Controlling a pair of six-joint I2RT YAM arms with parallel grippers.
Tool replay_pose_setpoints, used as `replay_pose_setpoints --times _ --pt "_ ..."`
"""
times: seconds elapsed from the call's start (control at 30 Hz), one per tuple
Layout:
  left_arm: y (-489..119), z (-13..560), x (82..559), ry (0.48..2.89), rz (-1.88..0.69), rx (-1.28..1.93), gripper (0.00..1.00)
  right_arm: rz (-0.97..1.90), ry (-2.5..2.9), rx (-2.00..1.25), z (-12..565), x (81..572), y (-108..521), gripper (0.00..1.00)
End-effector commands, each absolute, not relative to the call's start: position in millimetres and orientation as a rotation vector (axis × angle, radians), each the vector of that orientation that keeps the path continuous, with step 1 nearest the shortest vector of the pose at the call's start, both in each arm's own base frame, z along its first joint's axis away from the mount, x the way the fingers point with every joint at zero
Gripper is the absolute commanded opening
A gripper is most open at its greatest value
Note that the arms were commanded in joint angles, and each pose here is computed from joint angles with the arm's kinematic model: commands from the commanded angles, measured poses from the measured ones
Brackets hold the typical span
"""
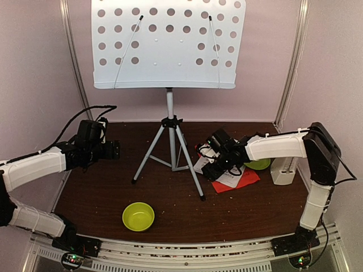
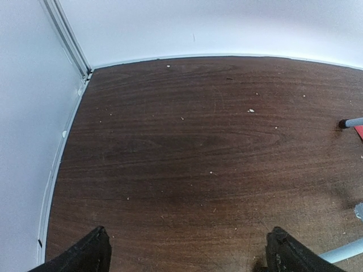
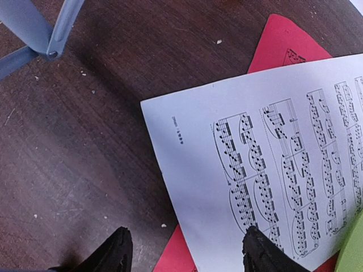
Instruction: Set up the instrument practice props
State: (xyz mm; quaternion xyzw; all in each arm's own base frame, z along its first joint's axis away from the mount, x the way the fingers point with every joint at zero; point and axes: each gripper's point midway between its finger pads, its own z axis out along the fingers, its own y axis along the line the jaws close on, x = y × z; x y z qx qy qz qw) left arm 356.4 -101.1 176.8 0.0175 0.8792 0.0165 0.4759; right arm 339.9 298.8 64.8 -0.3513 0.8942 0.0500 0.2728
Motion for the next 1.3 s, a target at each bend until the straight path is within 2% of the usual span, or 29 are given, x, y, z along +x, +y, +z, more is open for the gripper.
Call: replay_pose_setpoints --times 0.0,0.3,0.57,0.77,1.03,1.27 --pt "-100.3 185.3 358.3 2.119 0.028 0.042 0.98 0.136 2.423 -0.962 51.9 351.6 315.9 0.67" --pt "-98.3 185.3 357.4 2.119 0.043 0.044 0.98 0.116 2.626 -0.905 17.4 355.9 318.4 0.64" --pt "-98.8 186.0 358.0 2.113 0.049 0.058 0.98 0.19 2.866 -0.84 -4.4 352.9 310.2 0.48" --pt "-97.2 192.3 357.2 2.102 0.06 0.064 0.98 0.17 3.017 -0.828 -48.3 327.7 291.8 0.26" --pt "-94.0 192.7 351.4 2.099 0.061 0.063 0.98 0.182 2.96 -0.818 -38.1 334.1 293.9 0.0" --pt "-96.6 197.5 354.0 2.09 0.051 0.071 0.98 0.234 2.887 -0.878 -6.1 335.4 298.2 0.0"
